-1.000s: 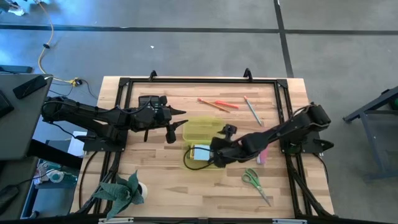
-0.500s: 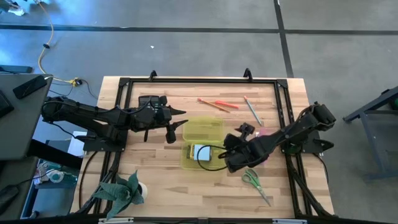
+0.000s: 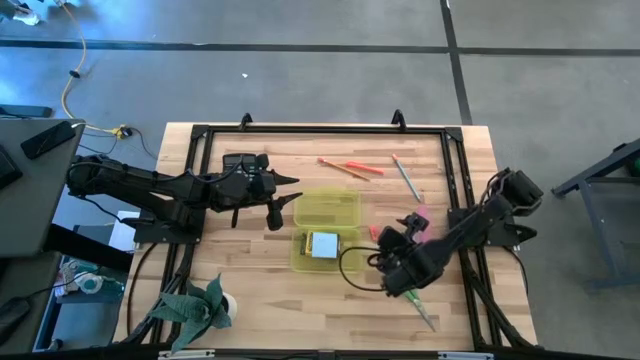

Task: Pack school essentials
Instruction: Put the orange eraser into the yellow supply box

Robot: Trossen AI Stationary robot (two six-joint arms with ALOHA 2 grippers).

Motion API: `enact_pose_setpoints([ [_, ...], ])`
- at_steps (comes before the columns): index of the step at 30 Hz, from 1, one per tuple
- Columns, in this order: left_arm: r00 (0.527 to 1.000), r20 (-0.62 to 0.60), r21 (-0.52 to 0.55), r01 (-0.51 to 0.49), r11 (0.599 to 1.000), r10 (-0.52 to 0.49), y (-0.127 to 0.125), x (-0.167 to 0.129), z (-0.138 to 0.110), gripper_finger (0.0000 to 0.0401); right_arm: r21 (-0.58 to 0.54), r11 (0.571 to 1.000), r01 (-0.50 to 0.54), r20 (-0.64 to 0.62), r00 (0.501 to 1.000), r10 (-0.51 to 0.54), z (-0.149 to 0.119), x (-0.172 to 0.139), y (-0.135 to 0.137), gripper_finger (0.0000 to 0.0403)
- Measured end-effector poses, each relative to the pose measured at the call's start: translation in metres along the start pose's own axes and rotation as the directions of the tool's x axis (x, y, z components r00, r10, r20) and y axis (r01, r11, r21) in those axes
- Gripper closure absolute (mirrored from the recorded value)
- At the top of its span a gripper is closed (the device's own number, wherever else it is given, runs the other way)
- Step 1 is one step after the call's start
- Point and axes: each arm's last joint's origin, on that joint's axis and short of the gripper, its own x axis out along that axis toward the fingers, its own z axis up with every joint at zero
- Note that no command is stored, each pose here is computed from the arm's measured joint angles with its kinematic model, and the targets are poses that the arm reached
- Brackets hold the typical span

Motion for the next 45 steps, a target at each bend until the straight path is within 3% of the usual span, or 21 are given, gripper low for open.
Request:
enact_pose_setpoints([
  [9, 1.0, 0.003, -0.001, 0.0, 1.0, 0.0, 0.0, 0.0, 0.0, 0.0245, 0.181, 0.983, 0.012, -0.023, 1.0, -0.008, -0.023, 0.014, 0.001, 0.0004],
  [19, 1.0, -0.009, -0.057, 0.003, 0.998, -0.003, -0.001, 0.0, -0.001, 0.0245, 0.352, 0.936, 0.021, -0.112, 0.994, 0.02, 0.001, 0.042, -0.005, 0.0023],
  [27, 0.995, -0.098, -0.056, 0.024, 0.998, -0.03, -0.007, -0.003, -0.01, 0.0245, 0.362, 0.932, -0.027, -0.224, 0.968, 0.115, 0.023, 0.065, -0.012, 0.0078],
  [37, 0.993, -0.095, -0.043, 0.064, 0.997, -0.068, -0.016, -0.007, -0.01, 0.0245, 0.43, 0.895, -0.114, -0.3, 0.917, 0.261, 0.041, 0.082, -0.018, 0.0082],
  [45, 0.993, -0.086, -0.042, 0.079, 0.996, -0.082, -0.019, -0.009, -0.009, 0.0245, 0.462, 0.882, -0.092, -0.314, 0.914, 0.259, 0.041, 0.087, -0.016, 0.0082],
])
